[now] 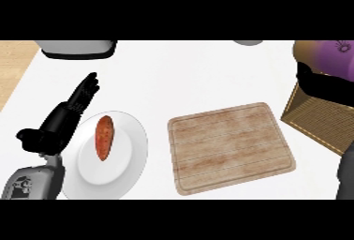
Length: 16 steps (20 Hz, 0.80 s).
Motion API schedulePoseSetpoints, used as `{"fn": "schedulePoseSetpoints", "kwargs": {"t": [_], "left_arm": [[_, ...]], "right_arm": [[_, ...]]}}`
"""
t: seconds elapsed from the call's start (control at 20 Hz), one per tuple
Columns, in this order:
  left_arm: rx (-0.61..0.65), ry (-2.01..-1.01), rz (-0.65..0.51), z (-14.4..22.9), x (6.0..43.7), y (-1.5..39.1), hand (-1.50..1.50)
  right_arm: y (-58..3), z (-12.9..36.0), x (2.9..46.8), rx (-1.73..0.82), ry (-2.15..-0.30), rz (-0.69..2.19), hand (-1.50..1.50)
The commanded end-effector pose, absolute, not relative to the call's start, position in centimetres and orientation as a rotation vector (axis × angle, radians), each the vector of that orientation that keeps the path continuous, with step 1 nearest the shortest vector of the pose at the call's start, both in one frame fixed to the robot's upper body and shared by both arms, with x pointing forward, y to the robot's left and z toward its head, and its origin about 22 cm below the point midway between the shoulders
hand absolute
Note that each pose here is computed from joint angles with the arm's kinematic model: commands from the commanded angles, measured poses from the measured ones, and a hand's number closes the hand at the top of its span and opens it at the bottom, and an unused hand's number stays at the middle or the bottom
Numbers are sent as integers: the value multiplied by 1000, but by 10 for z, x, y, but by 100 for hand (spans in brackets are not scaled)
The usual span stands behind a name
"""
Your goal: Pick the can from the cutting board and place it in the basket
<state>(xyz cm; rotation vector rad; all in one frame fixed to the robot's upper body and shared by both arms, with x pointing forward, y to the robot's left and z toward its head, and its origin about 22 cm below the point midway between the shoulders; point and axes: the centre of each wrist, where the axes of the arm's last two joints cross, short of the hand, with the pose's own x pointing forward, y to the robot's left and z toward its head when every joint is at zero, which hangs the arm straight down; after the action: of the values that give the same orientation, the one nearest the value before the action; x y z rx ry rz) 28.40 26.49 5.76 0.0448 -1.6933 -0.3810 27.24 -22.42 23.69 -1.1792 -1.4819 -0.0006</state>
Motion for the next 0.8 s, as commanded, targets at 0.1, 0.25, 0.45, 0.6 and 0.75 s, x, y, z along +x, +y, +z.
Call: {"fn": "schedulePoseSetpoints", "kwargs": {"t": [0.1,0.25,0.45,0.6,0.75], "left_arm": [[38,-1699,-381,61,286,251,0],[42,-1680,-384,56,279,273,0],[42,-1688,-380,55,283,265,0],[33,-1693,-390,51,285,271,0],[33,-1703,-390,69,279,265,0]], "right_arm": [[-278,261,303,-1250,-1494,-202,150],[-300,268,308,-1286,-1457,-182,150],[-343,256,309,-1276,-1401,-185,150],[-379,236,320,-1265,-1402,-203,150],[-399,205,319,-1258,-1359,-161,150]]}}
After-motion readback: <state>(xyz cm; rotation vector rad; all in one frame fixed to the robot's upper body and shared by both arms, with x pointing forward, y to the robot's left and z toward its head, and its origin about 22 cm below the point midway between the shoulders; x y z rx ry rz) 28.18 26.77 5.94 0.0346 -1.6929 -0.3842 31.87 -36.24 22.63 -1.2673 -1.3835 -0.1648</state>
